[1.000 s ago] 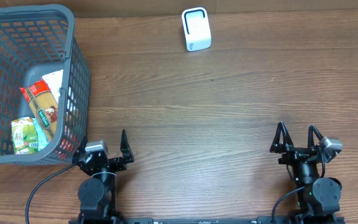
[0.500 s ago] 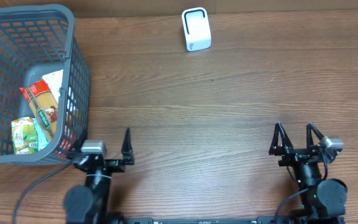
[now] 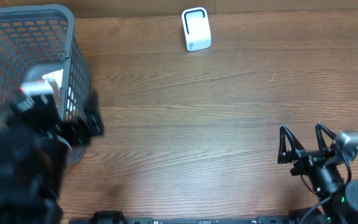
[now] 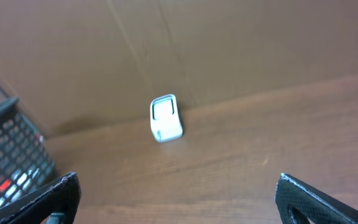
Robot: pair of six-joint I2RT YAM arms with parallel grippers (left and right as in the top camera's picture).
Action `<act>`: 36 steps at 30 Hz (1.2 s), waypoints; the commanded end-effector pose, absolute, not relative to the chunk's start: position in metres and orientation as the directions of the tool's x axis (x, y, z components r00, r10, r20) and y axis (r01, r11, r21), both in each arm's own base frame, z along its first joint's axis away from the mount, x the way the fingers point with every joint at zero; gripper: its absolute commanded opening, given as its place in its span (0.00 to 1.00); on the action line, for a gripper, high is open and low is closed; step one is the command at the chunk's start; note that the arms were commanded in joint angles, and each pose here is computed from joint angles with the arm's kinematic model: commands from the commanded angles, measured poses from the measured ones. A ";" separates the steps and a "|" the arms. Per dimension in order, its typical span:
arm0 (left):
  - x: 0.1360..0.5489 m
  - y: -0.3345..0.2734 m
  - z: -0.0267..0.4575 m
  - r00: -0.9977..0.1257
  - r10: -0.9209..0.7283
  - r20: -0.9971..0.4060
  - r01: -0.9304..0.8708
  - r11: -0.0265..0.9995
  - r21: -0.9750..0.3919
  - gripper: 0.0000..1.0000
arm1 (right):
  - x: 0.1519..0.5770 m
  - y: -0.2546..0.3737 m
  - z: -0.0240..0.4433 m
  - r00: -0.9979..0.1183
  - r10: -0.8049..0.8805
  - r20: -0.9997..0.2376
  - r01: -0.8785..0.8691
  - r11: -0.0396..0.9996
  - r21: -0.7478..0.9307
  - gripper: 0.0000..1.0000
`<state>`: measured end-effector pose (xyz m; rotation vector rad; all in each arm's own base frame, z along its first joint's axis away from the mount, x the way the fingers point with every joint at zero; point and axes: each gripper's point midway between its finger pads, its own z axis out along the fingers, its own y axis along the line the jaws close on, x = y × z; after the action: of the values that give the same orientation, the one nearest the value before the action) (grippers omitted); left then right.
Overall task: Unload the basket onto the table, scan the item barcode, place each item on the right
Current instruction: 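Reach the left gripper into the basket and grasp the spaghetti pack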
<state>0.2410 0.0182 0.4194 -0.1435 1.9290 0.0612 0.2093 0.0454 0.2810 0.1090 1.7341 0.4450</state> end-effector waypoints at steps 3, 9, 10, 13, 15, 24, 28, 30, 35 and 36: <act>0.256 0.066 0.457 -0.387 -0.130 -0.913 -0.329 0.944 0.005 1.00 | 0.227 0.063 0.282 -0.402 0.265 -0.876 -0.192 0.911 0.364 1.00; 0.253 0.120 0.410 -0.507 -0.347 -0.789 -0.482 0.873 -0.074 1.00 | 0.256 0.068 0.245 -0.607 0.241 -0.757 -0.112 0.918 0.382 1.00; 0.253 0.132 0.401 -0.514 -0.396 -0.761 -0.515 0.852 -0.096 1.00 | 0.259 0.069 0.240 -0.624 0.239 -0.744 -0.103 0.919 0.382 1.00; 0.259 0.167 0.361 -0.523 -0.588 -0.617 -0.571 0.779 -0.260 1.00 | 0.272 0.070 0.212 -0.703 0.230 -0.673 -0.060 0.924 0.378 1.00; 0.272 0.188 0.335 -0.523 -0.675 -0.521 -0.581 0.729 -0.361 1.00 | 0.278 0.071 0.195 -0.744 0.225 -0.629 -0.036 0.927 0.374 1.00; 0.316 0.217 0.244 -0.660 -0.688 -0.301 -0.567 0.719 -0.401 0.80 | 0.286 0.072 0.157 -0.824 0.216 -0.523 0.015 0.933 0.361 1.00; 0.323 0.221 0.221 -0.685 -0.677 -0.269 -0.620 0.735 -0.273 0.75 | 0.287 0.072 0.151 -0.835 0.214 -0.506 0.023 0.934 0.358 1.00; 0.325 0.221 0.215 -0.693 -0.670 -0.266 -0.642 0.741 -0.197 0.75 | 0.287 0.072 0.150 -0.839 0.214 -0.501 0.025 0.934 0.357 1.00; 0.329 0.215 0.198 -0.676 -0.683 -0.277 -0.712 0.703 0.007 0.77 | 0.288 0.072 0.144 -0.849 0.213 -0.484 0.032 0.935 0.354 1.00; 0.328 0.214 0.193 -0.673 -0.687 -0.275 -0.719 0.695 0.025 0.77 | 0.288 0.072 0.143 -0.850 0.213 -0.481 0.034 0.935 0.354 1.00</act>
<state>0.3389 0.2042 0.2083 -0.9843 2.6559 -0.0463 0.2811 0.0705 0.1342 0.2004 2.5804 0.4485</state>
